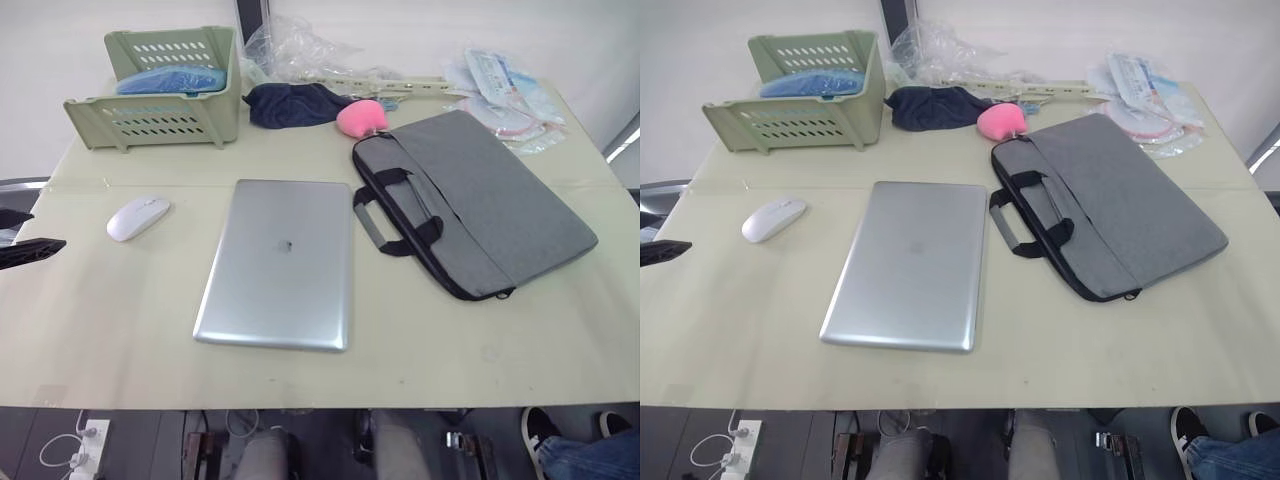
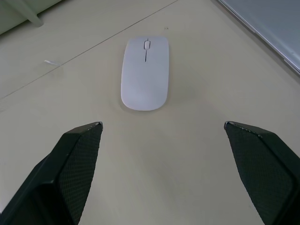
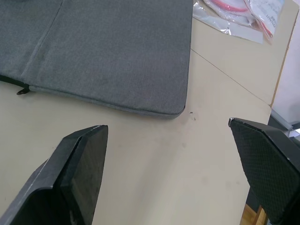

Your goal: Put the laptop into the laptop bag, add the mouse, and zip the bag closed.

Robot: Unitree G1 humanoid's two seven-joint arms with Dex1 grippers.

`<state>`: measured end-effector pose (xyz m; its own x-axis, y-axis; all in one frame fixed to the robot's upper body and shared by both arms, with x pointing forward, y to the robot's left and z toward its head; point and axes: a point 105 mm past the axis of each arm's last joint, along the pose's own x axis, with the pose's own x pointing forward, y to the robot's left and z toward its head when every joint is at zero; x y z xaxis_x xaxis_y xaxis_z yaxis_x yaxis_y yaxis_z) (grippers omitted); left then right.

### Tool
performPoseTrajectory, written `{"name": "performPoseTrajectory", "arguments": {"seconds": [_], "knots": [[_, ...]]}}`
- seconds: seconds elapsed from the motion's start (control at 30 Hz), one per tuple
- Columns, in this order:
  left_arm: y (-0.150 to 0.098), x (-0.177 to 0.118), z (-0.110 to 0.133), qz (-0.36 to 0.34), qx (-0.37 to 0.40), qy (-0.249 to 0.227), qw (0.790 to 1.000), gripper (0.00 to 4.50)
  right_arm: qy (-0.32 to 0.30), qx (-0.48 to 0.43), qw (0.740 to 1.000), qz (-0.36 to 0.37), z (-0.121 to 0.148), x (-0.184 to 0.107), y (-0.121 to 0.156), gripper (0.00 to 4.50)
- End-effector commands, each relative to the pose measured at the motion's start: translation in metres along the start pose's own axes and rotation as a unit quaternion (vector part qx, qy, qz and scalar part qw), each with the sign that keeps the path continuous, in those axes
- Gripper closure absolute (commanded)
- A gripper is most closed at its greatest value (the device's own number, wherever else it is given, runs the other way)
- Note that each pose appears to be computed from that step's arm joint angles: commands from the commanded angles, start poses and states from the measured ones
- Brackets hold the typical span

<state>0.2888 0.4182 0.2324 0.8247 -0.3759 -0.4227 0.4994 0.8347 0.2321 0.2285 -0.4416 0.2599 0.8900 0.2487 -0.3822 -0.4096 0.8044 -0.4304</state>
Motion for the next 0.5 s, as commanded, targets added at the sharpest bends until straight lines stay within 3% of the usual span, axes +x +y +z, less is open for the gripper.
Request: {"name": "performPoseTrajectory", "arguments": {"seconds": [0.03,0.5], "knots": [[0.0046,-0.0073,0.0106,0.016,0.013,-0.017,1.0,0.04,-0.01,-0.013,1.0,-0.012,0.0102,-0.0038,-0.0043,0.0],[0.0054,-0.0105,0.0122,0.018,0.006,-0.024,1.0,0.04,-0.011,-0.012,1.0,-0.011,0.0104,-0.0015,-0.0053,0.0]]}}
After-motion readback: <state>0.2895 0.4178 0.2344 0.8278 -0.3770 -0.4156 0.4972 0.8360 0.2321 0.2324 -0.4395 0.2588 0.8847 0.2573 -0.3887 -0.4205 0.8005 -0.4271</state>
